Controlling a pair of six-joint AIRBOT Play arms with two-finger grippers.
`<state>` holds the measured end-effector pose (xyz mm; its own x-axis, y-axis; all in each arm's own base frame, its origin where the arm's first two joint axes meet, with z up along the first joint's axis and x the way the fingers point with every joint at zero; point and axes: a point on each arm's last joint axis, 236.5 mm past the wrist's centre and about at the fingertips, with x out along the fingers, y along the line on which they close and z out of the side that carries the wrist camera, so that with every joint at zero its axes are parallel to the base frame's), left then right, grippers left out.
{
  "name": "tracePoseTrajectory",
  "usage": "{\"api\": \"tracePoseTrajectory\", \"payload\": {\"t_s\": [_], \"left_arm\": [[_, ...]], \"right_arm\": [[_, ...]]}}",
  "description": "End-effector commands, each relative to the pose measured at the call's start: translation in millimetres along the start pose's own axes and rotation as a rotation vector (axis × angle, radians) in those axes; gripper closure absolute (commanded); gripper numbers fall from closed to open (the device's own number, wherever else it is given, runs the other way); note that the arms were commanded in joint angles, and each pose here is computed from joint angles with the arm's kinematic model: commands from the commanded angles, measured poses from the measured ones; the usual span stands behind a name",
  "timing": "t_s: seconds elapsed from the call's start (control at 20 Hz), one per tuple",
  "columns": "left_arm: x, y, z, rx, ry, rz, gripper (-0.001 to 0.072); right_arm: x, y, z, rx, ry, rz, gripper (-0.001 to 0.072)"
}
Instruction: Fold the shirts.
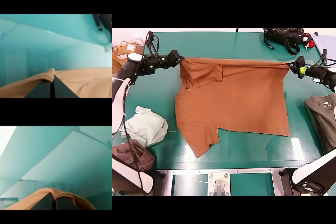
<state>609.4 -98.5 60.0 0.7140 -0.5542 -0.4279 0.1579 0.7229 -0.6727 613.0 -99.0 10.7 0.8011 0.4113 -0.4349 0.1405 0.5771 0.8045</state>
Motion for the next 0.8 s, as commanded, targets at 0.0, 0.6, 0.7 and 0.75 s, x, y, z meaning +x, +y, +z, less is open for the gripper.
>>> {"api": "tracePoseTrajectory", "payload": {"t_s": [0.0, 0.6, 0.7, 0.75], "left_arm": [[3.0, 1.7, 5.3, 0.024, -0.002, 0.015, 0.0682], [-46.6, 53.8, -129.7, 0.062, 0.619, 0.235, 0.0682], [-50.5, 51.9, -135.6, 0.055, 0.649, 0.230, 0.0682], [-51.3, 51.5, -137.0, 0.052, 0.656, 0.229, 0.0682]], "right_arm": [[3.0, 6.5, 7.8, -0.025, -0.016, 0.005, 0.0700], [-66.0, -65.2, -123.5, 0.025, 0.602, -0.208, 0.0702], [-67.0, -72.0, -136.9, 0.066, 0.628, -0.216, 0.0702], [-67.6, -75.1, -143.3, 0.080, 0.642, -0.219, 0.0701]]}}
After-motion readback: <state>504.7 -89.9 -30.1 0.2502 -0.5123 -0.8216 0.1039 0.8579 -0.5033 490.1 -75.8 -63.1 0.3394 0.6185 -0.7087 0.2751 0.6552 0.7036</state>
